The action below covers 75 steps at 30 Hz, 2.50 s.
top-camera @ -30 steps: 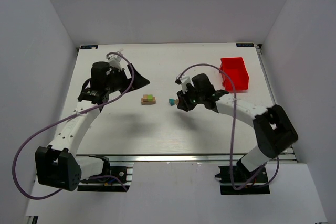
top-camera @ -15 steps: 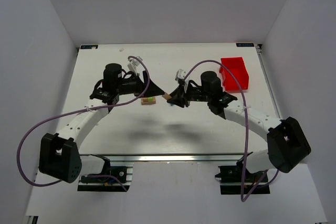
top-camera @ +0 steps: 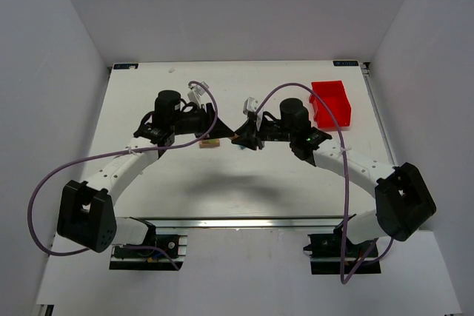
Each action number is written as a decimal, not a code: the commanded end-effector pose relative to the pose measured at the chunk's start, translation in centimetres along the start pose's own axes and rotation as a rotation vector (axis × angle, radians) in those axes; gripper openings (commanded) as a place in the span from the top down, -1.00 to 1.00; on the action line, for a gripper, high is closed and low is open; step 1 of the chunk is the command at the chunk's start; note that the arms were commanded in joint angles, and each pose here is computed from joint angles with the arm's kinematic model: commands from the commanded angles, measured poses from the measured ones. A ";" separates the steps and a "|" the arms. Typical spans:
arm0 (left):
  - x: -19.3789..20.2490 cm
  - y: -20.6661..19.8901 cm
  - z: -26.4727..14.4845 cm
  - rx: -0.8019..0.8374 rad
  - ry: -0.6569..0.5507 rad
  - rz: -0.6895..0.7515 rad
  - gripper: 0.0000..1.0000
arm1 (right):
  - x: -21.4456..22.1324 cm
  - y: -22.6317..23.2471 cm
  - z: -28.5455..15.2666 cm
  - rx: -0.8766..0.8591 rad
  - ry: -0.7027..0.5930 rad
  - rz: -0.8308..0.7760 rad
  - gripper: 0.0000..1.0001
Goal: Build the wood block tower
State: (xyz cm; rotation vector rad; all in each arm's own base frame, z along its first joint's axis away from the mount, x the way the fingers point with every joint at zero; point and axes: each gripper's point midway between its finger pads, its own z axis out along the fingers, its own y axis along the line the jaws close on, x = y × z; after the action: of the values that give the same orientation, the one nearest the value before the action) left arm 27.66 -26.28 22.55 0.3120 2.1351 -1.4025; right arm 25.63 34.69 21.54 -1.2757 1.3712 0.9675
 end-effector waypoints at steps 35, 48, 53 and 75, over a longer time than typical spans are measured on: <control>-5.7 12.8 -3.1 -0.911 -0.038 0.041 1.00 | 5.7 -11.8 -12.3 0.967 0.237 0.166 -0.79; -5.3 14.2 -1.7 -0.899 -0.077 0.049 1.00 | 5.3 -11.7 -12.5 0.960 0.224 0.148 -0.79; -4.9 14.7 -1.3 -0.899 -0.060 0.048 1.00 | 5.4 -11.8 -12.5 0.957 0.228 0.147 -0.79; -3.6 16.4 -0.6 -0.966 0.009 0.044 1.00 | 5.6 -11.7 -12.5 0.947 0.245 0.142 -0.79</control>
State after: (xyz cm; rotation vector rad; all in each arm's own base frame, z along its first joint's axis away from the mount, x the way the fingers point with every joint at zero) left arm 37.62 -18.06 10.57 -0.0236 2.5448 -0.2285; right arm 35.25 20.04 17.69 -0.6046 1.8505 0.1575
